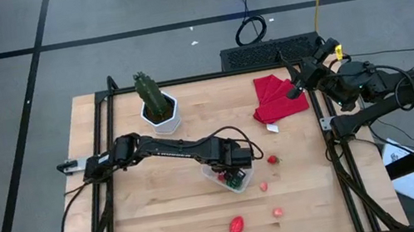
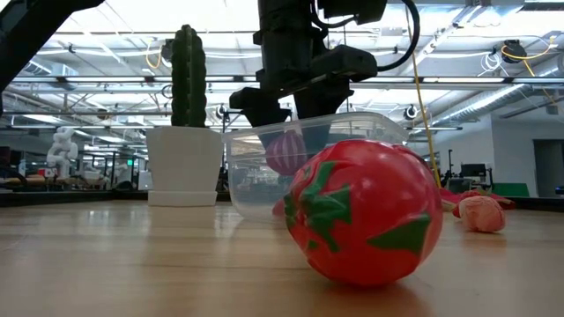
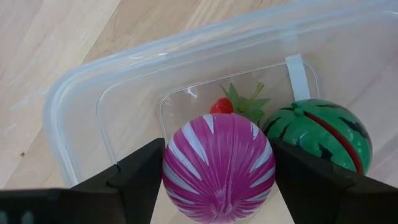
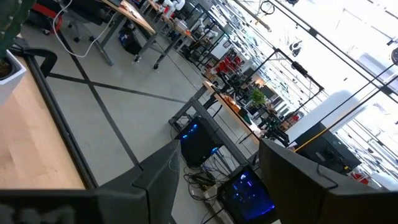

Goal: Pick and placing Produce into tupperware
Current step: Put the onion into the transparent bin

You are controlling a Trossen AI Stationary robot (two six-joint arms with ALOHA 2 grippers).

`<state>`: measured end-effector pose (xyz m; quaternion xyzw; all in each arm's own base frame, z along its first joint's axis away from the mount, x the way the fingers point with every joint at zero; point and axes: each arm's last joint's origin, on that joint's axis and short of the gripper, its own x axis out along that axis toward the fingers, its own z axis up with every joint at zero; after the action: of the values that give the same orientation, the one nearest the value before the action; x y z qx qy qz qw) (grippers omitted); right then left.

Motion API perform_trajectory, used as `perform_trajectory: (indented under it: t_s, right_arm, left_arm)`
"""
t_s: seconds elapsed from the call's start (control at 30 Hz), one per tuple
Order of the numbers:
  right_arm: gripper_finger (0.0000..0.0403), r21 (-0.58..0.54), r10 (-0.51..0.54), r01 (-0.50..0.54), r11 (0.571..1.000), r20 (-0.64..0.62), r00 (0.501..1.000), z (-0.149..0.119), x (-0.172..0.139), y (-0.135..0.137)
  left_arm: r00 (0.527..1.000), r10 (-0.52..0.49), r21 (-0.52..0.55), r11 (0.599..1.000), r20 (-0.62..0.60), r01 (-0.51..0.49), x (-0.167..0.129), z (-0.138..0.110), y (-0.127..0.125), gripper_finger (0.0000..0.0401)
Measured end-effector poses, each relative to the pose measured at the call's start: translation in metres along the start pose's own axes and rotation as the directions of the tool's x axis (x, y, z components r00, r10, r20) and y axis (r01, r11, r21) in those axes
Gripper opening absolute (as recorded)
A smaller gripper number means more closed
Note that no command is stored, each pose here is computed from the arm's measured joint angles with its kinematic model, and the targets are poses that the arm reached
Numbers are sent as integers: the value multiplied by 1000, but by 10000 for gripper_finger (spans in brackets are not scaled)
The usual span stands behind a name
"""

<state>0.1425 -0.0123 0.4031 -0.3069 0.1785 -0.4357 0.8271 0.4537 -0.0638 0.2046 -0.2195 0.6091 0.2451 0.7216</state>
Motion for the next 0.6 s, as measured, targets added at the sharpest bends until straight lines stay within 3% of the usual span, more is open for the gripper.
perform_trajectory:
  t_s: [0.6]
  right_arm:
    - [209, 0, 0, 0, 1000, 0, 1000, 0, 0, 0]
  left_arm:
    - [1000, 0, 22, 1000, 0, 0, 0, 0, 0, 279]
